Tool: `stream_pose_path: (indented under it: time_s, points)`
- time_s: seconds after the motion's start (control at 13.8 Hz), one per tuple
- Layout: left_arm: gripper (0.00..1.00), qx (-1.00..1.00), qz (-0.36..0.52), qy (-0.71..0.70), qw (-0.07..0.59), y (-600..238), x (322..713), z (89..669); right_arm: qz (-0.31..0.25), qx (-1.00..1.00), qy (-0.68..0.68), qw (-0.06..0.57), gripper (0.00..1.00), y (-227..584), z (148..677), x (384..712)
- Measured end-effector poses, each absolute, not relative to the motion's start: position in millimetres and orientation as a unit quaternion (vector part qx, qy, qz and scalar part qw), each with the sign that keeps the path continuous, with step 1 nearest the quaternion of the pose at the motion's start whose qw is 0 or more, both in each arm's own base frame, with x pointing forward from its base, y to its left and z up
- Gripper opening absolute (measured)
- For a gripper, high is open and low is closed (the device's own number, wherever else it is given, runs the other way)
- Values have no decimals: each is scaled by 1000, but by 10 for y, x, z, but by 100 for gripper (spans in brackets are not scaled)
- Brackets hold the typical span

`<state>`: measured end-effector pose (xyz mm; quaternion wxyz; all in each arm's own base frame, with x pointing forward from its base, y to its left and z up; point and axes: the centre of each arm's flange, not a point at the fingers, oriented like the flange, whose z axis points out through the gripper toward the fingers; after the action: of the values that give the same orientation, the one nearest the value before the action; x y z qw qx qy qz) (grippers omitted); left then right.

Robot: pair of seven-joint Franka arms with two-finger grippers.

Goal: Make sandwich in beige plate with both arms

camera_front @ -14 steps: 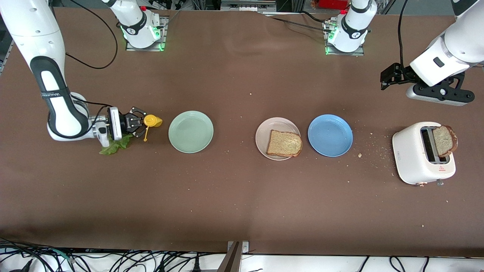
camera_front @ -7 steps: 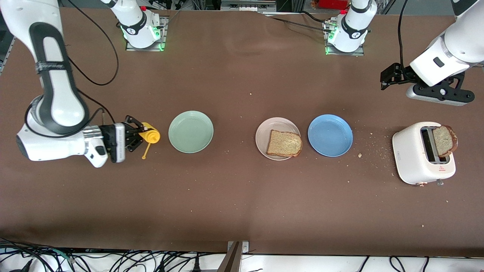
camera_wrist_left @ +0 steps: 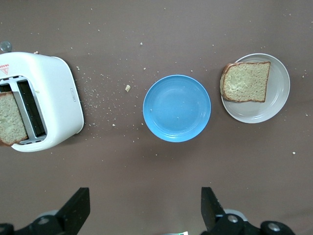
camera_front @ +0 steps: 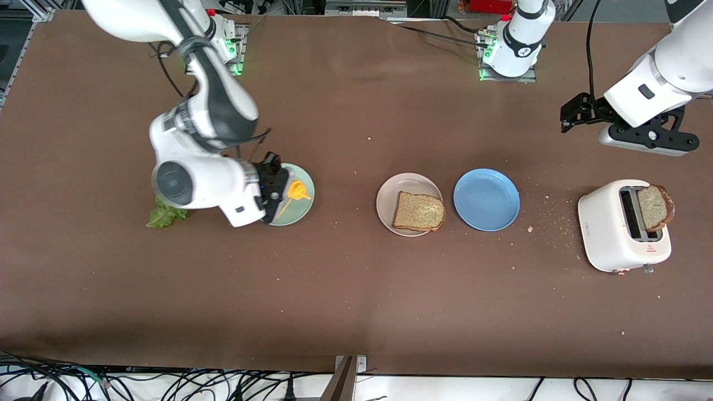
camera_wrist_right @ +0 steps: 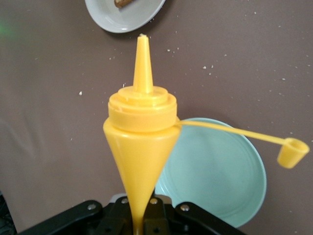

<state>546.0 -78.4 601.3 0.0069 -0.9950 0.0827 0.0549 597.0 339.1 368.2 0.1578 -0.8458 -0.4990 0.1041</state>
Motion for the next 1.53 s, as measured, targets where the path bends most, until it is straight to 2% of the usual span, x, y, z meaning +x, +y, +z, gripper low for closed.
stream_pose_path:
  time_s: [0.22,0.65,0.94,1.16,1.31,1.53]
  points:
    - [100,-995,55,83,7,-782,5461,6012,105,-867,-481,77,5,4129,3554,5649]
    - [100,-995,55,82,7,-781,5461,6011,39,-893,-446,-50,5,5338,2916,4898]
    - [100,-995,55,82,7,-782,5461,6011,-36,-862,-487,-134,5,5636,2552,4717]
    - [100,-995,55,82,7,-781,5462,6010,-67,-832,-521,-177,5,5805,2402,4618]
    - [100,-995,55,82,7,-781,5462,6010,-76,-815,-537,-207,5,5869,2332,4572]
    - [100,-995,55,82,7,-782,5462,6009,-61,-791,-544,-272,5,5799,2248,4563]
